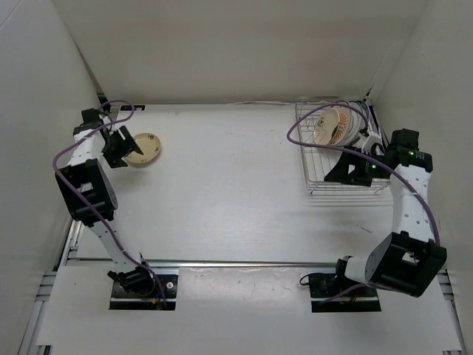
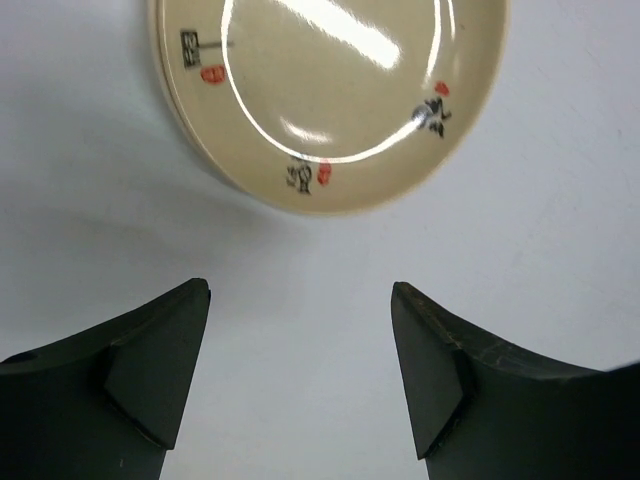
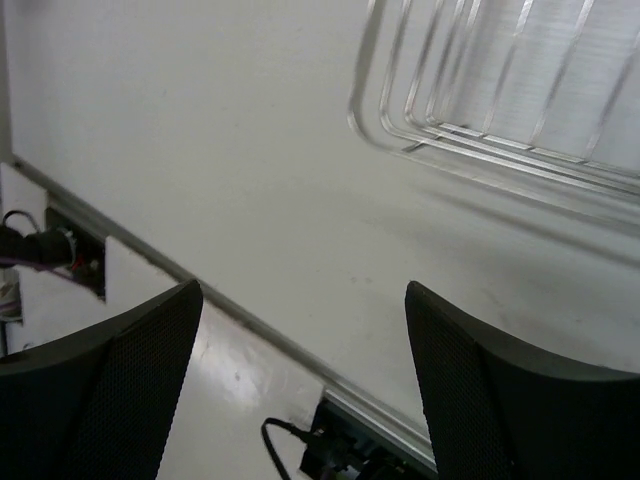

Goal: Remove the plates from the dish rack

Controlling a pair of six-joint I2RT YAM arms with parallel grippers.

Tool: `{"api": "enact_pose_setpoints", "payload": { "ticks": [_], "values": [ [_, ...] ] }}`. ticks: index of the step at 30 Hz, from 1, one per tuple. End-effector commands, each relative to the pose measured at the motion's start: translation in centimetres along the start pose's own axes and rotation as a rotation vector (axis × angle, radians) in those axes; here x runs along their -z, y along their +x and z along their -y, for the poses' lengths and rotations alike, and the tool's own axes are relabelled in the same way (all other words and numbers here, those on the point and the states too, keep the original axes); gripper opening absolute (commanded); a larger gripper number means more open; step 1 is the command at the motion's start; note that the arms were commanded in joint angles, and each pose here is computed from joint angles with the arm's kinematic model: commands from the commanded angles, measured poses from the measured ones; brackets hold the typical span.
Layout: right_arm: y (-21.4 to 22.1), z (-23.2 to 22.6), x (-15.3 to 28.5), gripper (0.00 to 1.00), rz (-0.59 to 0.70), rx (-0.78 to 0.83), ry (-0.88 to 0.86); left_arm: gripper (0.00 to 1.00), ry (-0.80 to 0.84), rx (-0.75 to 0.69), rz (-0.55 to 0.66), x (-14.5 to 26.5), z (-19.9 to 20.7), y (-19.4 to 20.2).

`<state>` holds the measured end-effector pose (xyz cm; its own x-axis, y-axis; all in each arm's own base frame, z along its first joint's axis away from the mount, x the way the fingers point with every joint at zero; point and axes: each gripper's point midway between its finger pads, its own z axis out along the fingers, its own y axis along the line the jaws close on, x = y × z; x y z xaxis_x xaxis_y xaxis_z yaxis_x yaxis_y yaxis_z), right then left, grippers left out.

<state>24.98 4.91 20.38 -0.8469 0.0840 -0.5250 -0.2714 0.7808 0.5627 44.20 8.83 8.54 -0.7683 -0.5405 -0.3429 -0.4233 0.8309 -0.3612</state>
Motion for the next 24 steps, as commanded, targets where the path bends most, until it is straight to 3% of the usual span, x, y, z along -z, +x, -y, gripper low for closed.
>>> {"api": "enact_pose_setpoints", "payload": {
  "ticks": [1, 8, 14, 18, 24],
  "values": [
    [-5.8, 2.1, 0.3, 0.85, 0.131, 0.087, 0.116, 0.83, 0.057, -0.039, 0.090, 4.0, 2.4, -0.3],
    [-13.1, 5.4, -1.9, 0.85, 0.157, 0.135, 0.270, 0.82, 0.167, -0.276, 0.194, 9.4, 8.0, 2.0],
    [-19.0, 8.6, -3.1, 0.77, 0.217, 0.148, 0.429, 0.82, 0.444, -0.496, 0.207, 14.5, 14.7, 6.1],
    [-22.2, 9.9, -3.6, 0.68, 0.253, 0.192, 0.524, 0.82, 0.544, -0.534, 0.181, 15.6, 15.6, 8.0],
    [-22.6, 12.6, -6.8, 0.60, 0.201, 0.198, 0.560, 0.85, 0.651, -0.593, 0.159, 16.9, 16.3, 10.2]
  ]
}}
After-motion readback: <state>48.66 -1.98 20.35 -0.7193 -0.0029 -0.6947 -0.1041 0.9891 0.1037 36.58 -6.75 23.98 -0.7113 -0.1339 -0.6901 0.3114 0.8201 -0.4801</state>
